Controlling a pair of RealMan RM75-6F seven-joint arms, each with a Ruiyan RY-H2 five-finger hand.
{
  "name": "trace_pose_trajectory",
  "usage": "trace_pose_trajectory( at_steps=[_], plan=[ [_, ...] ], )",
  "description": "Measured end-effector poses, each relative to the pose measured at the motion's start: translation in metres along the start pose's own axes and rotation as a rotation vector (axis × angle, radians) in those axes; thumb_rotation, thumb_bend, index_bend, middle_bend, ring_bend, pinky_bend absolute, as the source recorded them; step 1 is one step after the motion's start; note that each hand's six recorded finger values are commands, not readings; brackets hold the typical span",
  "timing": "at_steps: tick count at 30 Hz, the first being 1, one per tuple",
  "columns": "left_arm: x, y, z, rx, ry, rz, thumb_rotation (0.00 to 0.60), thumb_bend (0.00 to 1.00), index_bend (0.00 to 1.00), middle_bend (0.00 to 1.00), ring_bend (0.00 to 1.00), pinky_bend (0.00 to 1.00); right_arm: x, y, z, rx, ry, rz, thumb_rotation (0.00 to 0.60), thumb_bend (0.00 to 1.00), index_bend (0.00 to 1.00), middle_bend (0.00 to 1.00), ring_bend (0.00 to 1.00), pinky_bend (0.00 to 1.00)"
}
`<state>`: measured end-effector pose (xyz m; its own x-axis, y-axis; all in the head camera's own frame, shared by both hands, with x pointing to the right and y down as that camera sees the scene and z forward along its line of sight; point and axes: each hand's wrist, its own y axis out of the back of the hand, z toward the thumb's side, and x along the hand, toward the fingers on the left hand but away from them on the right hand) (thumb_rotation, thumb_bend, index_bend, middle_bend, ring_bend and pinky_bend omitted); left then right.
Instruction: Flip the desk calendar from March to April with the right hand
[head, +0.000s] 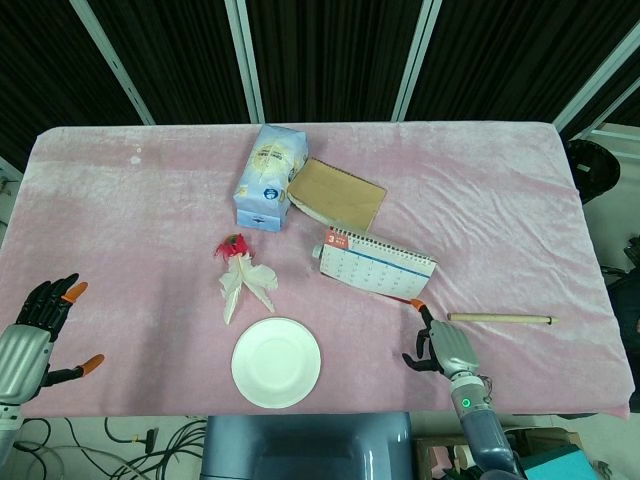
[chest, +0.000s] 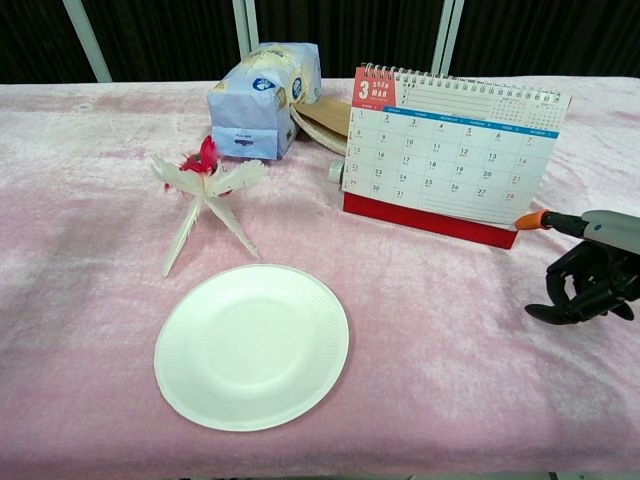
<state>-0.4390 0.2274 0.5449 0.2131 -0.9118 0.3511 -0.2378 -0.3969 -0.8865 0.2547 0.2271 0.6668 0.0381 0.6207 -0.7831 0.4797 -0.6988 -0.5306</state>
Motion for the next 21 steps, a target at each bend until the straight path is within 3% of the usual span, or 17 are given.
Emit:
trace_pose_trajectory(
  at_steps=[21],
  plan=[
    [-0.0002, 0.0010, 0.0005, -0.005, -0.003, 0.002, 0.600, 0.00, 0.00, 0.00, 0.00, 0.00, -0.0053, 0.0004, 0.0095, -0.009, 0.013, -0.010, 0.600, 0.25, 0.06, 0.67, 0.75, 0.79]
  ],
)
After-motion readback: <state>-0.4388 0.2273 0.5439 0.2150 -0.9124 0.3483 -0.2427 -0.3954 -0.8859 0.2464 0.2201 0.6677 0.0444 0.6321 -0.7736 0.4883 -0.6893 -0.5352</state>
